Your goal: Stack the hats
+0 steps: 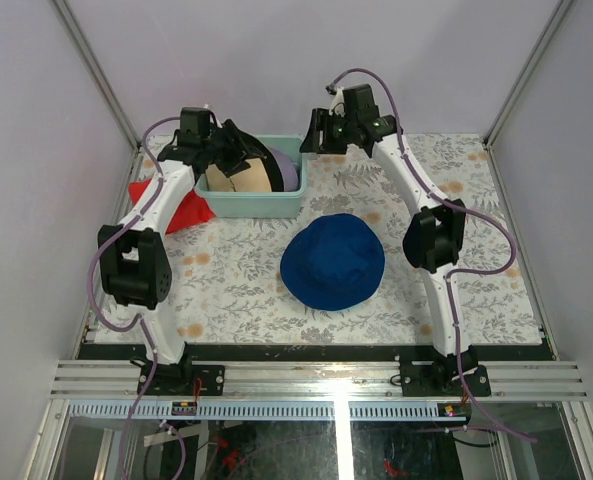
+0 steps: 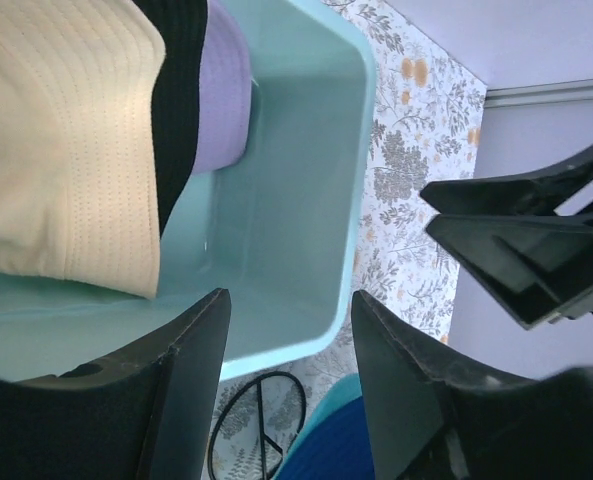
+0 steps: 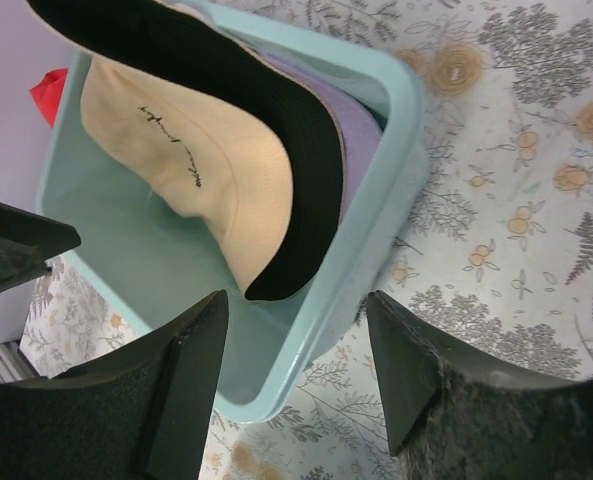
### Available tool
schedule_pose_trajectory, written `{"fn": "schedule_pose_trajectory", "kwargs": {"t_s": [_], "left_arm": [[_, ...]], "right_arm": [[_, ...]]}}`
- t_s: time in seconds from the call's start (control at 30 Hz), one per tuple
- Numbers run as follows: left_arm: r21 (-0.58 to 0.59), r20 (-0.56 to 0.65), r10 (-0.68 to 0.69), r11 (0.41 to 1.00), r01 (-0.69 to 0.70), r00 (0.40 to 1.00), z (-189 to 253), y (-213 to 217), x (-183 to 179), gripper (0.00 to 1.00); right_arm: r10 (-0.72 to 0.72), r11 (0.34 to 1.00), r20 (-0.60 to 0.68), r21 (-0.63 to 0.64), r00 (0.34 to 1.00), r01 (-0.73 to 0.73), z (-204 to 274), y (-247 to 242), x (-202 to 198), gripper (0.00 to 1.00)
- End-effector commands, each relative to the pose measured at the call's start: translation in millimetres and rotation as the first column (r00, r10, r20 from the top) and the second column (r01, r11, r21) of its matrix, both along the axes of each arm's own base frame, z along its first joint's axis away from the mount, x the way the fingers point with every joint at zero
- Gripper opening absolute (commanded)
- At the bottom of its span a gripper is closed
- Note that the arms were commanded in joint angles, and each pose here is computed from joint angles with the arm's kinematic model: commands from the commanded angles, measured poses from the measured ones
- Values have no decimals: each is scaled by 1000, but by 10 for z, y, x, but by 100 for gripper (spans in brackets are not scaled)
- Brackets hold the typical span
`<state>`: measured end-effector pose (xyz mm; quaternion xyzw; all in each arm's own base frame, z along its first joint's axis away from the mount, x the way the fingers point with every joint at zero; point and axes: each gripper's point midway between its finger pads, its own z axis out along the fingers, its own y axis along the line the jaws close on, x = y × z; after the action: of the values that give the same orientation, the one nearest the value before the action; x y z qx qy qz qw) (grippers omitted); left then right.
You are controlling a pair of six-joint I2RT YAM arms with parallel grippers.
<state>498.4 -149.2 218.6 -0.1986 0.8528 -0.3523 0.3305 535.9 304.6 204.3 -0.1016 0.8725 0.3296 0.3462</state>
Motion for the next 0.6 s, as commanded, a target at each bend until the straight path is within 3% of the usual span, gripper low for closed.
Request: {"fn": "schedule_pose_trajectory", "kwargs": {"t_s": [0.0, 0.1, 0.27, 0.57], "left_arm": [[-23, -9, -9, 1000, 8, 1000, 209, -85, -217, 51], [-32, -53, 20, 999, -21, 998, 187, -79, -490, 51], [-90, -183, 235, 963, -254, 955, 171, 117, -872, 55], [-139, -307, 488, 826, -546, 817, 59, 358, -898, 58]], "right_arm": [[45, 998, 31, 48, 999, -46, 125, 223, -28, 64], [37, 999, 39, 32, 999, -38, 136, 190, -22, 65], [7, 1000, 49, -15, 999, -6, 208, 67, -65, 65], [-75, 993, 44, -92, 996, 79, 269, -270, -252, 65]]}}
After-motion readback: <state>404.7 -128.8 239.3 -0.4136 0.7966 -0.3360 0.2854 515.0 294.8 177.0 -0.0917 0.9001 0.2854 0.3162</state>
